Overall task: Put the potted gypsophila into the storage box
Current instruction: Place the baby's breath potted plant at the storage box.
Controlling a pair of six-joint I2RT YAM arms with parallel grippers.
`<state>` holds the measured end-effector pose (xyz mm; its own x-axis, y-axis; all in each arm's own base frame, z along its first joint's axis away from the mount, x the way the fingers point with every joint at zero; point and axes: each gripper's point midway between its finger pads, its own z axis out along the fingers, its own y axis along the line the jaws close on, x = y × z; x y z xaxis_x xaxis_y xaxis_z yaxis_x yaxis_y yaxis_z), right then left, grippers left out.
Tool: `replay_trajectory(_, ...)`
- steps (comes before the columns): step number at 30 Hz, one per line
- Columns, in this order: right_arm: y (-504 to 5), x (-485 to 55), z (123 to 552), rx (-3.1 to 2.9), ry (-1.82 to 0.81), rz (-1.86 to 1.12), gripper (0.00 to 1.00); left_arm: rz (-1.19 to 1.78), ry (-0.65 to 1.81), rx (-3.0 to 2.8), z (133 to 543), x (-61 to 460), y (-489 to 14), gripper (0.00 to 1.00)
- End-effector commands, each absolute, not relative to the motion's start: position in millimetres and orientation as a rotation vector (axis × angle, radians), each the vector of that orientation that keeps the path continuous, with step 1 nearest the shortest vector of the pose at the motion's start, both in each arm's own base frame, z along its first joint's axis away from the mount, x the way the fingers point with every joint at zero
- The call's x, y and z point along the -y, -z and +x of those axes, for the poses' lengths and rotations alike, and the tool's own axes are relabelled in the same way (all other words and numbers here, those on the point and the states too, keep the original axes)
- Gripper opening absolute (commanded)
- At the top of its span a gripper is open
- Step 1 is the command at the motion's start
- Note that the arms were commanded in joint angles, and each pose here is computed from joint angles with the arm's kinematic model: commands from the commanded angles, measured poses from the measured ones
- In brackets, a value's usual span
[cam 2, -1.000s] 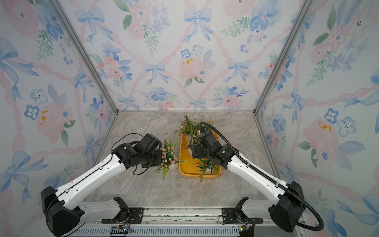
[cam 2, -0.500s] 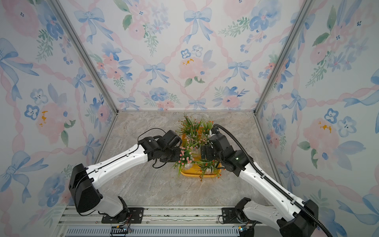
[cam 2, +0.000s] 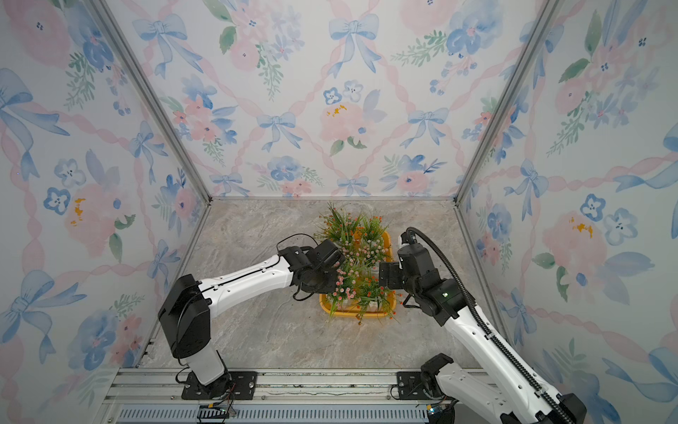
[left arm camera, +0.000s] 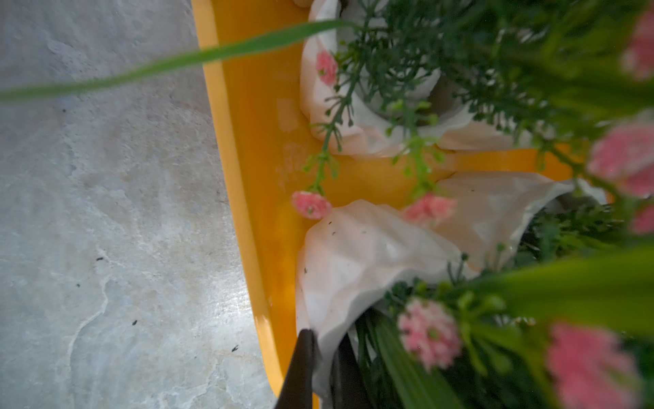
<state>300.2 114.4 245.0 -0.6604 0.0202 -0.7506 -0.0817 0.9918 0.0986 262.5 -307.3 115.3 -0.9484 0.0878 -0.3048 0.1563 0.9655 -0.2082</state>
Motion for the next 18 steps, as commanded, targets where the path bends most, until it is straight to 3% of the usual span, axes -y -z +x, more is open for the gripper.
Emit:
replay_trajectory(1,-233,-97,295,-2.332,-0.101,-0.034,0.97,0.191,0.349,-2.769,274,318,-115,0.00)
replay_trajectory(5,-235,-84,294,-2.333,-0.080,-0.007,0.97,0.192,0.316,-2.792,275,320,-101,0.00)
replay_trajectory(7,-236,-77,294,-2.333,-0.069,0.006,0.97,0.179,0.304,-2.787,276,319,-100,0.20)
replay_trajectory(12,-236,-67,297,-2.334,-0.067,0.044,0.97,0.145,0.308,-2.730,283,316,-119,0.58)
replay_trajectory(15,-234,-64,301,-2.340,-0.069,0.068,0.97,0.132,0.335,-2.690,285,314,-136,0.72)
replay_trajectory(18,-235,-60,306,-2.340,-0.062,0.090,0.97,0.117,0.357,-2.648,285,309,-153,0.77)
